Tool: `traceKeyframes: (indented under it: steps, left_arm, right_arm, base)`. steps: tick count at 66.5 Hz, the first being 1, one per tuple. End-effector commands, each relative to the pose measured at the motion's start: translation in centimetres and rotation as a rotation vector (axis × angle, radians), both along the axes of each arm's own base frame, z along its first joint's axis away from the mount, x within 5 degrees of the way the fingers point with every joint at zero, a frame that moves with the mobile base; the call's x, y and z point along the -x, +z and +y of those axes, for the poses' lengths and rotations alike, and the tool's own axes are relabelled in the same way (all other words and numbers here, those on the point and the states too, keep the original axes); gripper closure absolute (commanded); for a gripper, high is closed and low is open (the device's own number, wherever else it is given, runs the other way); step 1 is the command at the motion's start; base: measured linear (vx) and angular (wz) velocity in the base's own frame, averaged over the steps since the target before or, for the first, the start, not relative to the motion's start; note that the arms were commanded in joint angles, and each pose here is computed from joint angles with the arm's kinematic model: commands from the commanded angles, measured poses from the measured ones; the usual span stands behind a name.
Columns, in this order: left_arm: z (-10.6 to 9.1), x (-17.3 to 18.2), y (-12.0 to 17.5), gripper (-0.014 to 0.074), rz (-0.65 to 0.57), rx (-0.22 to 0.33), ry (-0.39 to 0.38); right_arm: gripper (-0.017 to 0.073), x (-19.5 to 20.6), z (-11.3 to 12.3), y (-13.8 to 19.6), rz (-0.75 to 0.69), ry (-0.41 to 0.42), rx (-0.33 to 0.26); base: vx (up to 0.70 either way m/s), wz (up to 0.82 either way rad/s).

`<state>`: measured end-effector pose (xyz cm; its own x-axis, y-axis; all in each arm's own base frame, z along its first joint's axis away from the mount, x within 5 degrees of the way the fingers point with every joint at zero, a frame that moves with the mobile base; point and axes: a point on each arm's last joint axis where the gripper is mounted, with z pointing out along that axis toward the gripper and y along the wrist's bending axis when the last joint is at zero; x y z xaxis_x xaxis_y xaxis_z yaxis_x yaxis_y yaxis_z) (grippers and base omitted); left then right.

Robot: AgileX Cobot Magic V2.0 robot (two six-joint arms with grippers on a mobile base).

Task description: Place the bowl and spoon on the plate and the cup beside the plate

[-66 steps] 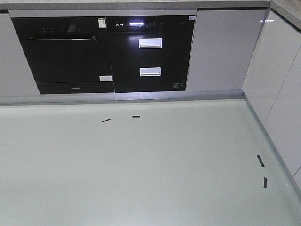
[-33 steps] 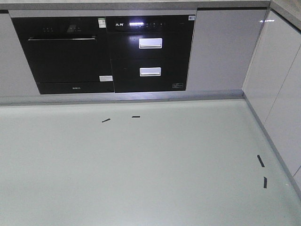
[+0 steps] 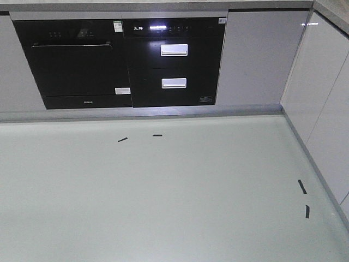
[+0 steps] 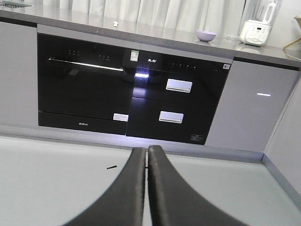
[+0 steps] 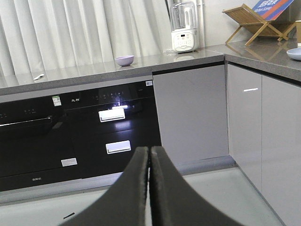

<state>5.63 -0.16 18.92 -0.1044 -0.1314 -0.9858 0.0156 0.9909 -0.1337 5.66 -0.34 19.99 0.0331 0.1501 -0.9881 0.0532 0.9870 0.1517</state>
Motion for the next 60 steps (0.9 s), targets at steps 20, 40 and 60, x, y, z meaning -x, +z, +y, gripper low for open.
traceKeyframes:
  steps: [20,40,60]
  left_arm:
    - [-0.01,-0.03,-0.15,0.0601,-0.06,0.012,0.0]
    - [-0.01,-0.03,-0.15,0.0601,-0.06,0.012,0.0]
    - [-0.01,-0.03,-0.15,0.0601,-0.06,0.012,0.0]
  right_arm:
    - [0.0564,0.08,0.01,0.44,-0.072,-0.002,0.02]
    - [0.0564,0.08,0.01,0.44,-0.072,-0.002,0.02]
    - [0.0564,0.08,0.01,0.44,-0.072,-0.002,0.02]
  base:
    - [0.03,0.01]
    - [0.07,-0.02]
    - [0.1,0.01]
